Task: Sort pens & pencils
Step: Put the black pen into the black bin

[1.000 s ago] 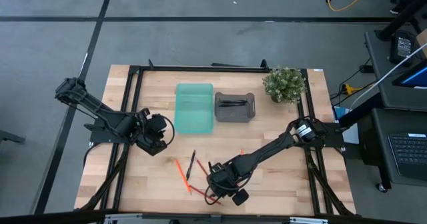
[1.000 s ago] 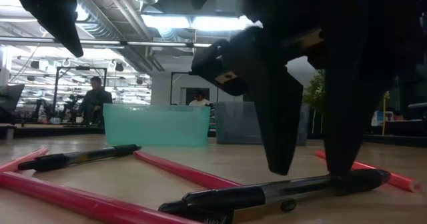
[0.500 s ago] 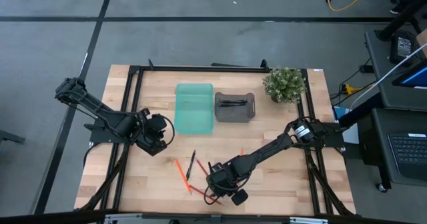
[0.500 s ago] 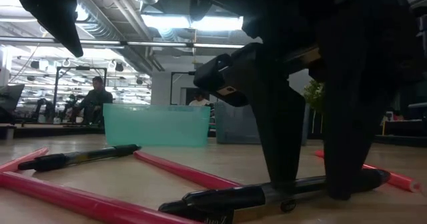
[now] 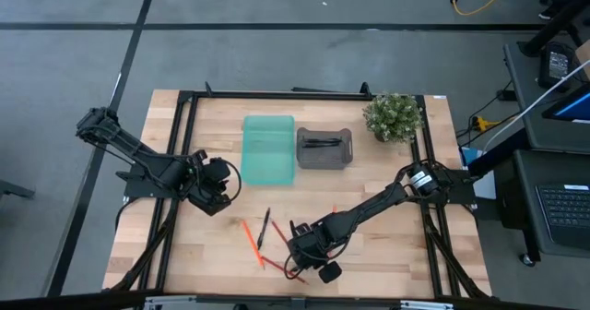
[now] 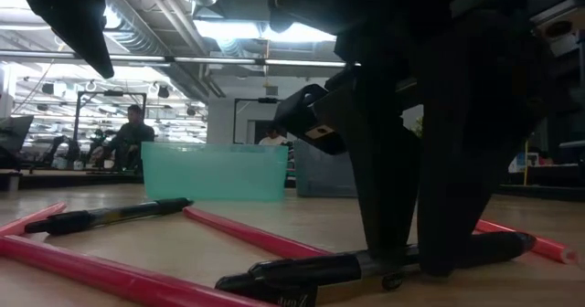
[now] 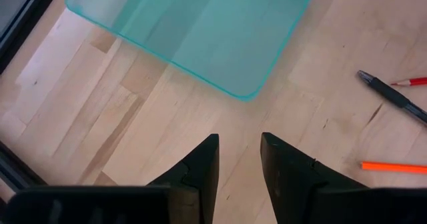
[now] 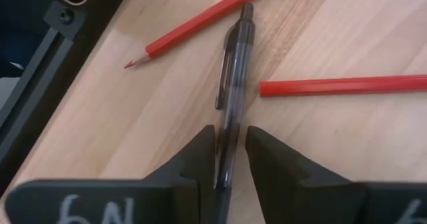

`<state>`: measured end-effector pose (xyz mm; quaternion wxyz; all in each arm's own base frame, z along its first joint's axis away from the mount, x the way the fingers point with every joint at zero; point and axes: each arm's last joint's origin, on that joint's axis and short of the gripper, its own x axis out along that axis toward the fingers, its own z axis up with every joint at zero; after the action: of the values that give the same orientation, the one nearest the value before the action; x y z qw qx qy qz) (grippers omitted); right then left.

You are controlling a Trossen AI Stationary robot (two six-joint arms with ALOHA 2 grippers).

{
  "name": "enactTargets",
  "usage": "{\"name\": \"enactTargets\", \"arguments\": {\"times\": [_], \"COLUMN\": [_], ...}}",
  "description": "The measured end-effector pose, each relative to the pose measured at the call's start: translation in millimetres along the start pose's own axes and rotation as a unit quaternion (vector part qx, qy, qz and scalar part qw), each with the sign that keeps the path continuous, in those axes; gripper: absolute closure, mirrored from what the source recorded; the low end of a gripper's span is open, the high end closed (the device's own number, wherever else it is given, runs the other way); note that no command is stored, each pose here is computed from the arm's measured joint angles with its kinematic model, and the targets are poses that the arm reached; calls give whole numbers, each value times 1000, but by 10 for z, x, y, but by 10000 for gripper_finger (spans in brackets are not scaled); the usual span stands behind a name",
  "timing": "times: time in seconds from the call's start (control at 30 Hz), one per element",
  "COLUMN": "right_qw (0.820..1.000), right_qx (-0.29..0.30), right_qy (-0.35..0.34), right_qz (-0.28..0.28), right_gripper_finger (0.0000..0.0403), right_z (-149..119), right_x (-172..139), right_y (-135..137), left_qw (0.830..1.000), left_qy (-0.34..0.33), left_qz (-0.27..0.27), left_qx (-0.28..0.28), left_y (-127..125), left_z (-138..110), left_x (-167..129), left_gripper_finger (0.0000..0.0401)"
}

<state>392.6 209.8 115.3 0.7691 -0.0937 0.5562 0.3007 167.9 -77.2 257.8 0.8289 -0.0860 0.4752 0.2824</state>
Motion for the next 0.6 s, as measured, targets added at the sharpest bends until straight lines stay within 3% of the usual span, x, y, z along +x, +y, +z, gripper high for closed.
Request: {"name": "enactTargets", "arguments": {"times": [0.6], "right_qw": [1000], "right_qx": [13], "right_qy": [-10], "right_qz": [-2], "right_gripper_finger": [302], "right_z": [25], "right_x": [-125], "right_y": [13], "left_qw": [1000], "left_qy": [0], "left_qz": [0], "left_qx": [1], "left_y": [0], "left_z": [0], "left_x": [0], "left_gripper_finger": [296]}}
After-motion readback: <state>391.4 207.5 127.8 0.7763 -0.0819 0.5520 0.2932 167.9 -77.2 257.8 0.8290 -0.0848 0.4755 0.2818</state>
